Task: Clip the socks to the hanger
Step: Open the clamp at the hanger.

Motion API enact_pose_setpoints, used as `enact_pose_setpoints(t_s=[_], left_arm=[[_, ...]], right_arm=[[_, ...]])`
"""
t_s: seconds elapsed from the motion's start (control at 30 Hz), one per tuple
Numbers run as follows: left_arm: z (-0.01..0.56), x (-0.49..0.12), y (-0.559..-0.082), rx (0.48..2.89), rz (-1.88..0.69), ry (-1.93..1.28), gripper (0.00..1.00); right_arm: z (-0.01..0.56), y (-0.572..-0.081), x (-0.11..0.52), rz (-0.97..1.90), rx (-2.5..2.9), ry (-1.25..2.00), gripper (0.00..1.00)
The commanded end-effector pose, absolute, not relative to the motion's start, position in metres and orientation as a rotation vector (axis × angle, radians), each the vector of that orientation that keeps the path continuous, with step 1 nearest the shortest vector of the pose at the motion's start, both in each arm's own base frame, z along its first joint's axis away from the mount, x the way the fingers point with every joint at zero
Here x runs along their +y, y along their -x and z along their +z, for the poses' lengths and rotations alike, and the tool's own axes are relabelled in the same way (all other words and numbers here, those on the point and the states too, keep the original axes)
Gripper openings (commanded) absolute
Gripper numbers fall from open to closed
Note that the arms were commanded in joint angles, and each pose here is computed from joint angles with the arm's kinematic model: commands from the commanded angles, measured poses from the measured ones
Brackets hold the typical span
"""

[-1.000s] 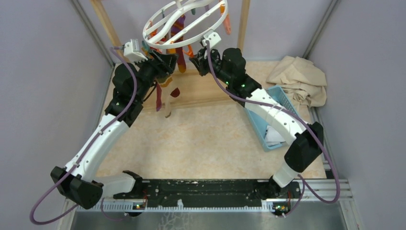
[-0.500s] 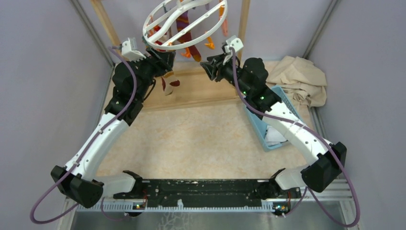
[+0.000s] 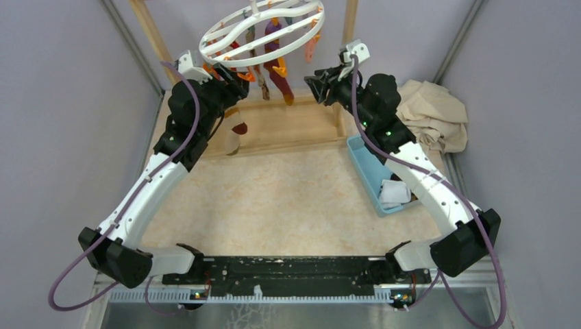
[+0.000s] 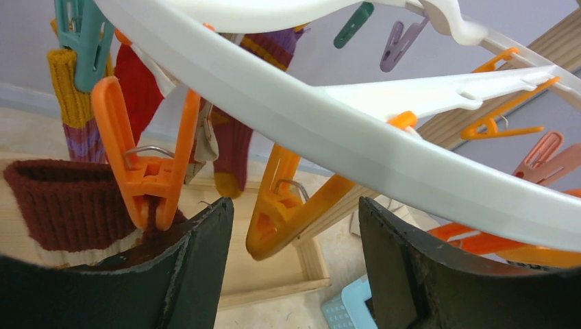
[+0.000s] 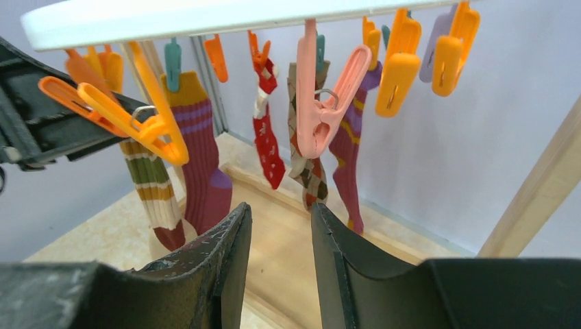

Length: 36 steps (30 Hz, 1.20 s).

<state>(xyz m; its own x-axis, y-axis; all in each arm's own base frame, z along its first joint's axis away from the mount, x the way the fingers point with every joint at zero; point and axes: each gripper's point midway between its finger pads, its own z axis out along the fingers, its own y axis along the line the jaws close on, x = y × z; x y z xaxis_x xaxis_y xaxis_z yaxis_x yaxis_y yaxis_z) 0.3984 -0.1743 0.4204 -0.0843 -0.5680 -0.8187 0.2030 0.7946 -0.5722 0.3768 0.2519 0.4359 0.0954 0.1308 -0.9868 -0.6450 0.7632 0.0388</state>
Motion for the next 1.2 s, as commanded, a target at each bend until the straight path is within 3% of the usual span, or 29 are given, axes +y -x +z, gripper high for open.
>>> enact_pose_setpoints(t_s=[0.0,0.57,1.17], left_arm=[[0.429,-0.166,-0.401,1.515,-0.644,0.338,0.73],[0.43,-0.149,-0.39,1.504,-0.598,0.354,0.75],[0.413,-0.117,-0.399,1.575,-0.518,0.466,0.76]], right_arm=[[0.483,-0.365,0.255,0.67,1.244,0.467,0.38],[0.48,-0.363,0.277,0.779,1.199,0.528,0.4],[0.474,-0.319,0.327,0.932,1.128,0.643,0.4]])
